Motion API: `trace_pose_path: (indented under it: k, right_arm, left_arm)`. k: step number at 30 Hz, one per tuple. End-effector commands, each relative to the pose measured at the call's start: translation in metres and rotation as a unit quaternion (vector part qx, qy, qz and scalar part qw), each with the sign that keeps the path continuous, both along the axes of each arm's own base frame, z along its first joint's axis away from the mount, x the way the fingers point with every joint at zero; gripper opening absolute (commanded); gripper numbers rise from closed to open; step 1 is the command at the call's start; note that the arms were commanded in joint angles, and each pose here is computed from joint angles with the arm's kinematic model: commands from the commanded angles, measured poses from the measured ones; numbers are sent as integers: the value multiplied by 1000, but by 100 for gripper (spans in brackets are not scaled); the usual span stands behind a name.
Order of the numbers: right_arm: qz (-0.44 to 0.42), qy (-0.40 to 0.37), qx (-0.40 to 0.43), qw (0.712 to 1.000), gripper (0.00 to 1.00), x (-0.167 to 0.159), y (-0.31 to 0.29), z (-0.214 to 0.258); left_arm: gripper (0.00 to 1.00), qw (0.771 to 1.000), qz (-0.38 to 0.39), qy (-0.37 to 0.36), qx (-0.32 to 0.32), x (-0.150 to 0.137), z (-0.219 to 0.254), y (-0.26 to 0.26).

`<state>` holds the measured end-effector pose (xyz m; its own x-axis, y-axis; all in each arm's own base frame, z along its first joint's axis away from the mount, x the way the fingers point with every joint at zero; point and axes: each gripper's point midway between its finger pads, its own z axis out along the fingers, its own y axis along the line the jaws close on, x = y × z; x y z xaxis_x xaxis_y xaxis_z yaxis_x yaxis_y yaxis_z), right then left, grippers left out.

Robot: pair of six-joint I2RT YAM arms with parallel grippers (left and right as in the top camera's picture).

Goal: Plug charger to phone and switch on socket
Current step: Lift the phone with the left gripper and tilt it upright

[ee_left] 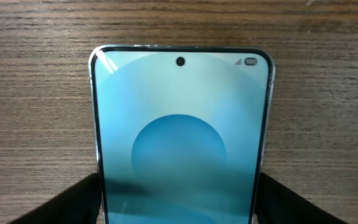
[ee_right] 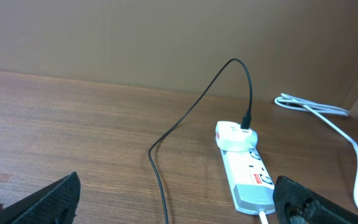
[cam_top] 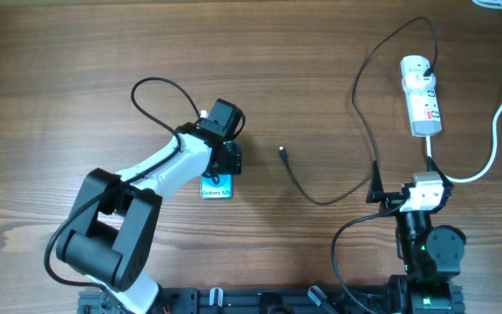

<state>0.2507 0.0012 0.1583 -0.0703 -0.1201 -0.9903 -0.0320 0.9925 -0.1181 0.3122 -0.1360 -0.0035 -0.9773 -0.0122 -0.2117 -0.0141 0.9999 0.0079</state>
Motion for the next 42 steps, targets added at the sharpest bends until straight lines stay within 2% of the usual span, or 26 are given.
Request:
trace_pose_path:
  k: [1,9,11,14,16,19,21,27,30,34,37,42]
  right_arm:
    - [-9,-2,8,1000,99,0,-3,1]
    - [-9,-2,8,1000,100,0,-3,1]
    - [-9,-2,8,1000,99,0,-3,1]
    - [-9,-2,9,1000,100,0,-3,1]
    - [-9,-2,8,1000,100,0,-3,1]
    - [-9,-2,8,1000,100,0,-3,1]
    - [-9,-2,8,1000,100,0,-3,1]
    - [-9,-2,9,1000,100,0,-3,1]
    - [-9,-2,8,1000,100,0,-3,1]
    - [-9,-2,9,1000,100,0,-3,1]
    - [-9,-2,8,1000,100,0,-3,1]
    - [-9,-2,9,1000,100,0,-3,1]
  left_arm:
    - [82,999,2,38,34,-19,-25,15]
    - [84,997,-3,75,17,-35,-27,11]
    - [74,996,-30,78,8,-36,-27,6]
    - [74,996,-35,78,6,-35,-27,5]
    - [63,997,-35,75,5,-34,-27,4]
    - [63,997,-34,73,7,-33,-25,5]
    - [55,997,-34,65,3,-26,-14,1]
    - [54,999,-35,36,-11,-1,40,-11]
    - [54,999,-30,36,-17,3,63,-15]
    - [56,992,-43,75,-92,-6,101,-43]
    - [57,967,-63,130,-209,-26,137,-82]
    - [56,917,-55,210,-334,-53,165,-112]
